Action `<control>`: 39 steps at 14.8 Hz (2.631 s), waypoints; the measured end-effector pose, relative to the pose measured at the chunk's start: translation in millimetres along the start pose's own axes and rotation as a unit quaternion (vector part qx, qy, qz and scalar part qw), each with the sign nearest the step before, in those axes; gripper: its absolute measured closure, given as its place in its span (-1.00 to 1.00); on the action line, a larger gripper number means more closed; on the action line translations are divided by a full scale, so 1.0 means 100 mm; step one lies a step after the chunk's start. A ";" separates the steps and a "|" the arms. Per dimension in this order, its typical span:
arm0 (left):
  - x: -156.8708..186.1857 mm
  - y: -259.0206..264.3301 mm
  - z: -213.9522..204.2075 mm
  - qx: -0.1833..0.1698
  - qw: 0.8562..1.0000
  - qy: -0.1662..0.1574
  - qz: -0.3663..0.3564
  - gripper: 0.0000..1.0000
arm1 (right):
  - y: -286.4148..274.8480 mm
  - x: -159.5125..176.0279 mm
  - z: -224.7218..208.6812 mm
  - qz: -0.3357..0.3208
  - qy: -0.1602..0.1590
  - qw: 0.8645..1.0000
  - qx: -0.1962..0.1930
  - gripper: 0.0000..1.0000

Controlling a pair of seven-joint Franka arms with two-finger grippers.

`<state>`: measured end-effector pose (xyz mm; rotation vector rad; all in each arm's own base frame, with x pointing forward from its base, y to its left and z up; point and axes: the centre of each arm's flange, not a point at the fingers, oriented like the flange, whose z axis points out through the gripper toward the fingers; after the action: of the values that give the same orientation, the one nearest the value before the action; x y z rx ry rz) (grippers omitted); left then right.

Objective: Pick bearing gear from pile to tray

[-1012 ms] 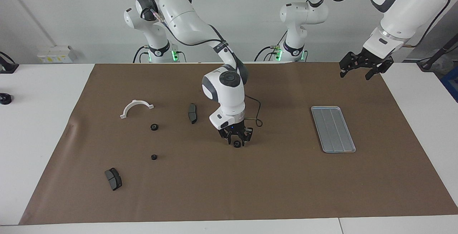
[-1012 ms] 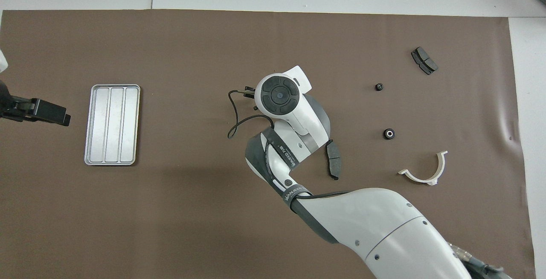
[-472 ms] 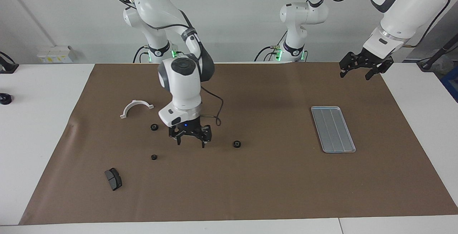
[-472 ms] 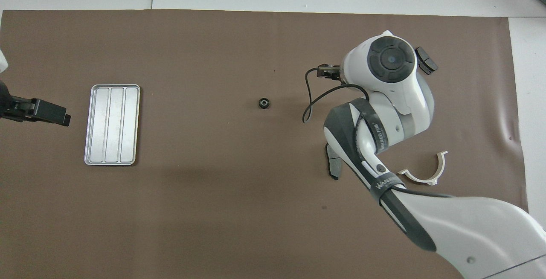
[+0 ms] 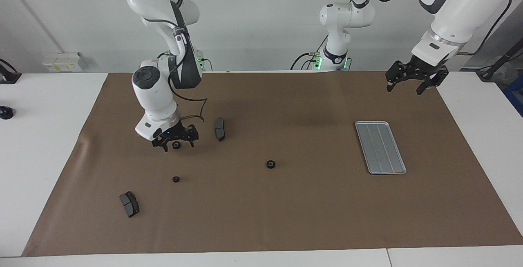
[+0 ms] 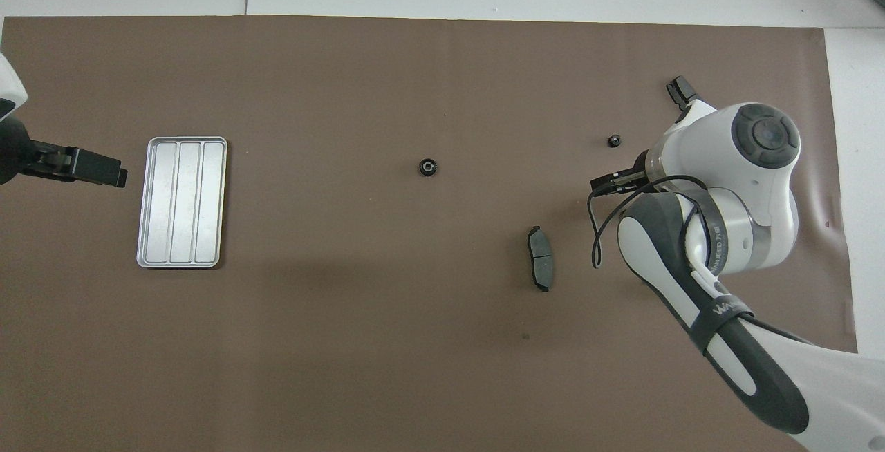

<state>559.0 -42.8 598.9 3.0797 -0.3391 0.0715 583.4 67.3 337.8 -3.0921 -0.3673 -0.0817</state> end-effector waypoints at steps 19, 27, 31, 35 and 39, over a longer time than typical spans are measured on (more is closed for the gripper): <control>0.86 2.64 2.33 -0.014 0.998 0.056 -0.006 -1.00 | 0.20 -0.61 0.47 -0.059 0.019 0.998 -0.003 0.33; 1.01 3.01 2.62 -0.030 0.994 0.085 -0.058 -1.00 | 0.06 -0.22 0.00 0.023 0.026 0.999 0.007 0.33; 0.99 3.09 2.68 -0.040 0.991 0.099 -0.078 -1.00 | 0.05 0.07 -0.47 0.106 0.051 0.993 0.011 0.33; 0.98 3.14 2.79 -0.044 0.990 0.107 -0.083 -1.00 | -0.15 0.30 -0.83 0.149 0.049 0.988 0.019 0.33; 0.93 3.33 3.23 -0.036 0.990 0.088 -0.103 -1.00 | -0.33 0.46 -0.93 0.171 0.054 0.984 0.023 0.33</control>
<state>590.8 -402.9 293.2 2.9882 -0.0137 0.3137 615.4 106.6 433.7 -3.0346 0.1629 -0.2264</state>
